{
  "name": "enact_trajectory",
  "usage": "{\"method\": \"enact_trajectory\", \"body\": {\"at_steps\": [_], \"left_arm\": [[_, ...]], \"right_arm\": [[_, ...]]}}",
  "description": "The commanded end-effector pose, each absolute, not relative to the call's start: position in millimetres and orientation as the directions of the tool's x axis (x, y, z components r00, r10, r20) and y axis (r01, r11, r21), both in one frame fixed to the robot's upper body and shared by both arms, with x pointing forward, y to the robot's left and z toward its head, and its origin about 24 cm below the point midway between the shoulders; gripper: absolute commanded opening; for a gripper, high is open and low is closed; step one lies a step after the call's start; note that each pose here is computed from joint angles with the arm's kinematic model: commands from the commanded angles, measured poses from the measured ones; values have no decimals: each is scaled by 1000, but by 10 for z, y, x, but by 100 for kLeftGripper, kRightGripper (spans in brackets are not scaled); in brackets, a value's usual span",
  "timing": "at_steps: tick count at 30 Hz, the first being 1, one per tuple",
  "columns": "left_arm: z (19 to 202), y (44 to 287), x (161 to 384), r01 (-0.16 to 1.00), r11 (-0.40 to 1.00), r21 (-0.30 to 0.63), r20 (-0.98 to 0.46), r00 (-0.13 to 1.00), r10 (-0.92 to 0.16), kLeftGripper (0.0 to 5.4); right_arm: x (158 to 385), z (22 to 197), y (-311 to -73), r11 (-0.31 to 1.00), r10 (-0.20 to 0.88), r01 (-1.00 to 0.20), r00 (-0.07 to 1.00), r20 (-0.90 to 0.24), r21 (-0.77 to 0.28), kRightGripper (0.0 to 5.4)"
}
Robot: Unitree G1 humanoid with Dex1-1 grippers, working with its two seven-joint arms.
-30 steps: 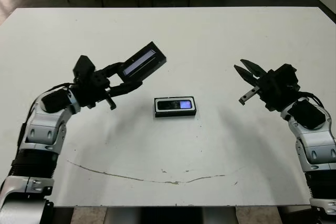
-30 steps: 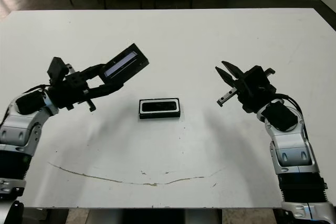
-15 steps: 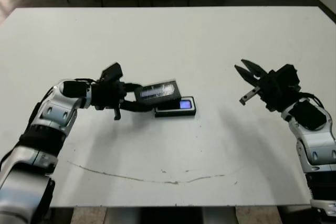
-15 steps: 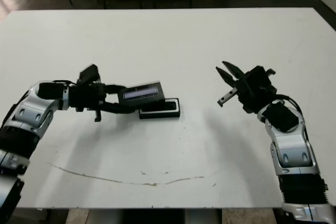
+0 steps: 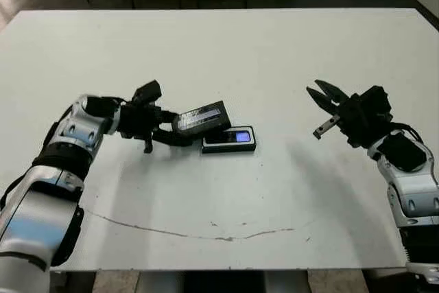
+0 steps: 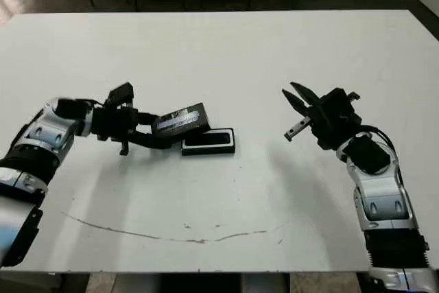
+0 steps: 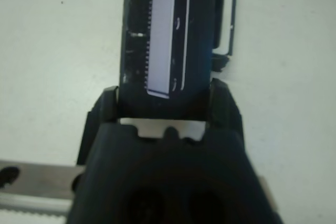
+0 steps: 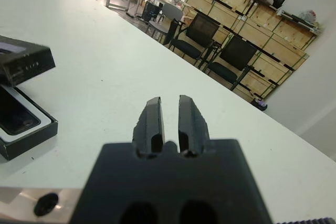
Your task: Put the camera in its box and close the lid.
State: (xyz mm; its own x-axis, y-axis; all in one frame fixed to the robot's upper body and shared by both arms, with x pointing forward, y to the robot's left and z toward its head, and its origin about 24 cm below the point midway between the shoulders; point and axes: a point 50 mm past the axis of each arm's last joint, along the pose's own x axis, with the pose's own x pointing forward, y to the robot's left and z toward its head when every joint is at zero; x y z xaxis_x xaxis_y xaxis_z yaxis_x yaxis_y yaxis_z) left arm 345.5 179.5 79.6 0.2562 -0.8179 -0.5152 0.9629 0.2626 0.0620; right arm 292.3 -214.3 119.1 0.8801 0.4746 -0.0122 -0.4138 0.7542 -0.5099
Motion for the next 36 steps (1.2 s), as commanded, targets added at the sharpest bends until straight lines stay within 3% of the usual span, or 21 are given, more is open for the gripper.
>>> {"method": "enact_trajectory", "body": {"at_steps": [1, 15, 25, 33, 36], "left_arm": [[724, 1774, 3439, 968, 248, 41, -523, 232, -820, 126], [781, 1733, 3406, 981, 183, -63, -459, 134, -878, 126], [914, 1764, 3426, 987, 154, -49, -492, 110, -863, 126], [783, 1684, 3418, 984, 180, 3, -527, 155, -835, 126], [712, 1652, 3409, 985, 173, -19, -552, 134, -823, 126]], "right_arm": [[2894, 1126, -2192, 748, 462, -425, 885, -60, -510, 0], [2899, 1103, -2176, 748, 470, -443, 880, -78, -494, 0], [2902, 1088, -2164, 748, 470, -450, 878, -89, -487, 0], [2893, 1069, -2171, 757, 472, -453, 878, -85, -472, 0], [2884, 1066, -2182, 760, 470, -451, 879, -84, -468, 0]]}}
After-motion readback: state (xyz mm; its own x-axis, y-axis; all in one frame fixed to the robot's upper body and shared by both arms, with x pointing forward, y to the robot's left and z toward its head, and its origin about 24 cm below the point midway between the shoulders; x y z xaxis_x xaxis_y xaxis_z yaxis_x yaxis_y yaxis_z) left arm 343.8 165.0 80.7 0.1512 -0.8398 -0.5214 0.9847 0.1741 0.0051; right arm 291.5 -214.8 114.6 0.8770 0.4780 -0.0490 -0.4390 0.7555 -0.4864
